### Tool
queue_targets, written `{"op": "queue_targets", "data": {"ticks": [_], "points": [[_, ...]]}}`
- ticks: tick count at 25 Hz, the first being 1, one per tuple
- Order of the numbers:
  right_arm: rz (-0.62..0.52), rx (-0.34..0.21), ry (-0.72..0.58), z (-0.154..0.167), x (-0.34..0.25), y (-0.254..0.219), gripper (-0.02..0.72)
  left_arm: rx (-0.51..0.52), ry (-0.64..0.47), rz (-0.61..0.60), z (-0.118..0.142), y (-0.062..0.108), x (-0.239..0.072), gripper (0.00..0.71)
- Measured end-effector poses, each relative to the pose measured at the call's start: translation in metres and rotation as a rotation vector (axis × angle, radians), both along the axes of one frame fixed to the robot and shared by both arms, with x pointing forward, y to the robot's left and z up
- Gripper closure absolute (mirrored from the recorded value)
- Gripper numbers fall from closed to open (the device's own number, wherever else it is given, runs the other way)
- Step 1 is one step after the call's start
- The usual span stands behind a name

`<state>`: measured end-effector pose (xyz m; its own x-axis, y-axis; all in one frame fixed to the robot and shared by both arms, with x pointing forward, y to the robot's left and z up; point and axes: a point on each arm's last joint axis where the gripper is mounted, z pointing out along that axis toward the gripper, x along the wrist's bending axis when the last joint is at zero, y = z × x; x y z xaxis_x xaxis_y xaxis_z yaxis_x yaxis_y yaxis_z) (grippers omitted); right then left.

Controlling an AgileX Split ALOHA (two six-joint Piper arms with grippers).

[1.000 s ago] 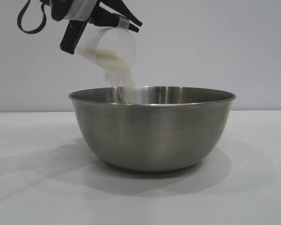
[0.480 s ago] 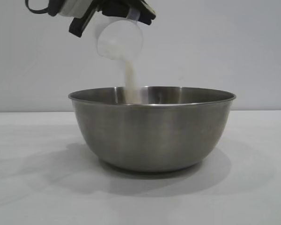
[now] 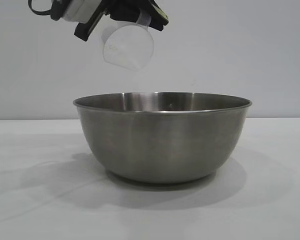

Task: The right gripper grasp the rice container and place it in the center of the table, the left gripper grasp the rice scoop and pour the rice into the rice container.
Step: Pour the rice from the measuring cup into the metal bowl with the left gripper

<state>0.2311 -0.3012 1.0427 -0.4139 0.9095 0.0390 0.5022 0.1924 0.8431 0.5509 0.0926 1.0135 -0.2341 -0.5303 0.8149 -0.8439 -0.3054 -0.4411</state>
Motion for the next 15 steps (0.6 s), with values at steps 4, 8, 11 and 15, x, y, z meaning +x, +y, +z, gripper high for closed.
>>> {"op": "queue_targets", "data": {"ticks": [4,8,11,15], "points": [[0.0,0.0,0.0,0.0,0.0,0.0,0.389,-0.261,0.316,0.192,0.004,0.001,0.004,0.71],[0.0,0.0,0.0,0.0,0.0,0.0,0.389,-0.647,0.714,0.429,0.011,0.005,0.012,0.71],[0.0,0.0,0.0,0.0,0.0,0.0,0.389,-0.907,0.91,0.565,0.016,0.016,0.022,0.71],[0.0,0.0,0.0,0.0,0.0,0.0,0.389,-1.149,1.041,0.704,0.013,0.046,0.036,0.71]]}}
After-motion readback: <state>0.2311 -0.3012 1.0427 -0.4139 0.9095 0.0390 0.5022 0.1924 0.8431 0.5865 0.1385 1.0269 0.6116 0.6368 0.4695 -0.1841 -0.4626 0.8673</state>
